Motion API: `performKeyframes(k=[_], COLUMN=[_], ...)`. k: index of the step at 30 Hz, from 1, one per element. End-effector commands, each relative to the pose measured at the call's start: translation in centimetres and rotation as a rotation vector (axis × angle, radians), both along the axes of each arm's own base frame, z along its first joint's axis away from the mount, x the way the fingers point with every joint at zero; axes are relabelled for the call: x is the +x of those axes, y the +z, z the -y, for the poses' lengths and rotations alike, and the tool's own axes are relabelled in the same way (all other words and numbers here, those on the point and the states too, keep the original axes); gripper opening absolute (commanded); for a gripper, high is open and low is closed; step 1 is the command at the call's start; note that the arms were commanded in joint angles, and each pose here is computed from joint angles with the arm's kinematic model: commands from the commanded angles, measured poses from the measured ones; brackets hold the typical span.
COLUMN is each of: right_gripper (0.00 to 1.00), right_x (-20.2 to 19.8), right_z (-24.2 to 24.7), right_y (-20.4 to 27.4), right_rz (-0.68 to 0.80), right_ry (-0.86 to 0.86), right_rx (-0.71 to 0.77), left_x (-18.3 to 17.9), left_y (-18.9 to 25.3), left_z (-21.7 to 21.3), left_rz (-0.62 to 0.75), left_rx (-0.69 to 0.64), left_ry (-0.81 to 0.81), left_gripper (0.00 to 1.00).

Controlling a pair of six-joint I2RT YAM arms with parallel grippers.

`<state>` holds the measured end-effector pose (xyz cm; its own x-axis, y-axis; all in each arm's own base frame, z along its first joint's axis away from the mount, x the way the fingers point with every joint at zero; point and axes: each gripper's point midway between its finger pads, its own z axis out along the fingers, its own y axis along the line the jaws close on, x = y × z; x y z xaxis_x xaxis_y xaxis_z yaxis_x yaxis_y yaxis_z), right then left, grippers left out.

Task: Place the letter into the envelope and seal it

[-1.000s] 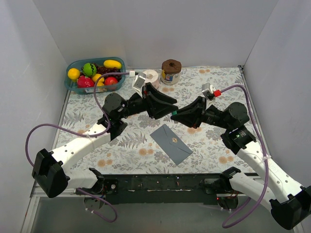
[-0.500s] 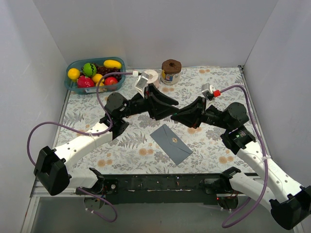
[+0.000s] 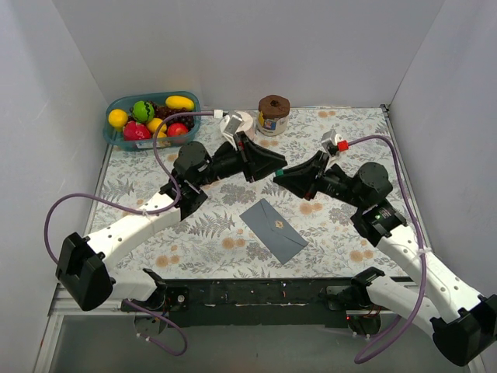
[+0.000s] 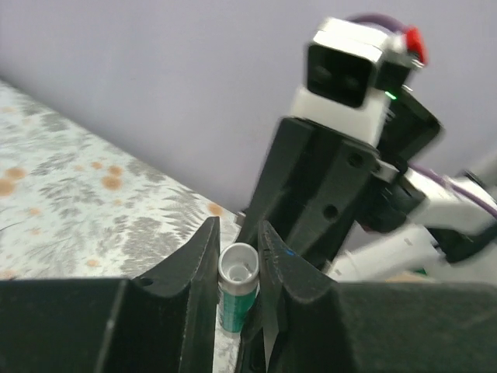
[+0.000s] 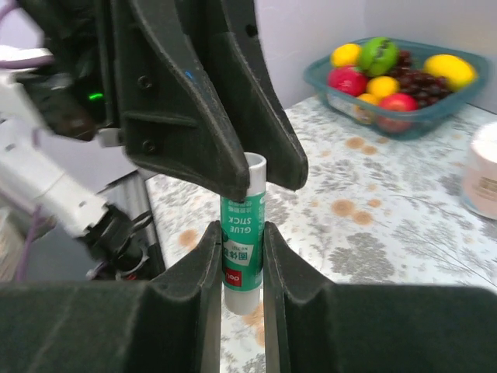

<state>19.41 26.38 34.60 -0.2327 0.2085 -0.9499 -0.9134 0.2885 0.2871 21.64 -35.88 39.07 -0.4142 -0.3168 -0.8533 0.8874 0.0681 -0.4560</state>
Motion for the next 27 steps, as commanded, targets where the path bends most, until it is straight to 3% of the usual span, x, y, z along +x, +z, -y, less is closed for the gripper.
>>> performKeyframes(k=[1,3,6,7,9,11,14,19,20,23,27], right_gripper=[0.01,0.01,0.01,0.01,0.01,0.01,0.01,0.01,0.01,0.01,0.01], right_x=[6.5,8.2,10.7,11.1,11.6,10.4,7.9,3.9,2.8,0.9,-0.5], right_z=[2.1,2.8,4.2,4.4,4.8,3.9,2.7,1.3,1.0,1.1,1.2], right_y=[-1.9,-2.9,-3.9,-4.3,-3.2,-2.0,-0.5,0.1,0.1,0.8,1.7], right_rz=[-0.044,-0.06,-0.123,-0.137,-0.12,-0.069,0.019,0.068,0.076,0.112,0.145], right_ry=[-0.337,-0.428,-0.577,-0.597,-0.633,-0.55,-0.401,-0.183,-0.128,-0.054,0.006], right_rx=[-0.055,-0.07,-0.09,-0.096,-0.088,-0.08,-0.077,-0.077,-0.068,-0.03,-0.005], left_x=[6.3,8.7,8.7,8.7,8.9,8.0,6.7,5.4,3.8,2.8,0.6], left_y=[-1.3,-1.0,-1.3,-1.5,-1.9,-0.3,-0.3,-0.6,0.5,1.1,1.0], left_z=[-0.4,-1.9,-0.7,-0.6,0.2,0.0,-0.3,-2.2,-1.9,-3.0,-2.4], left_rz=[-0.098,-0.116,-0.084,-0.088,-0.104,-0.084,-0.044,-0.088,-0.052,-0.046,-0.01], left_rx=[0.143,0.171,0.223,0.234,0.243,0.18,0.12,0.012,-0.033,-0.115,-0.112], left_ry=[0.44,0.694,0.807,0.841,0.829,0.787,0.697,0.525,0.413,0.318,0.14], left_gripper=[0.0,0.0,0.0,0.12,0.54,0.79,0.91,0.92,0.91,0.88,0.79])
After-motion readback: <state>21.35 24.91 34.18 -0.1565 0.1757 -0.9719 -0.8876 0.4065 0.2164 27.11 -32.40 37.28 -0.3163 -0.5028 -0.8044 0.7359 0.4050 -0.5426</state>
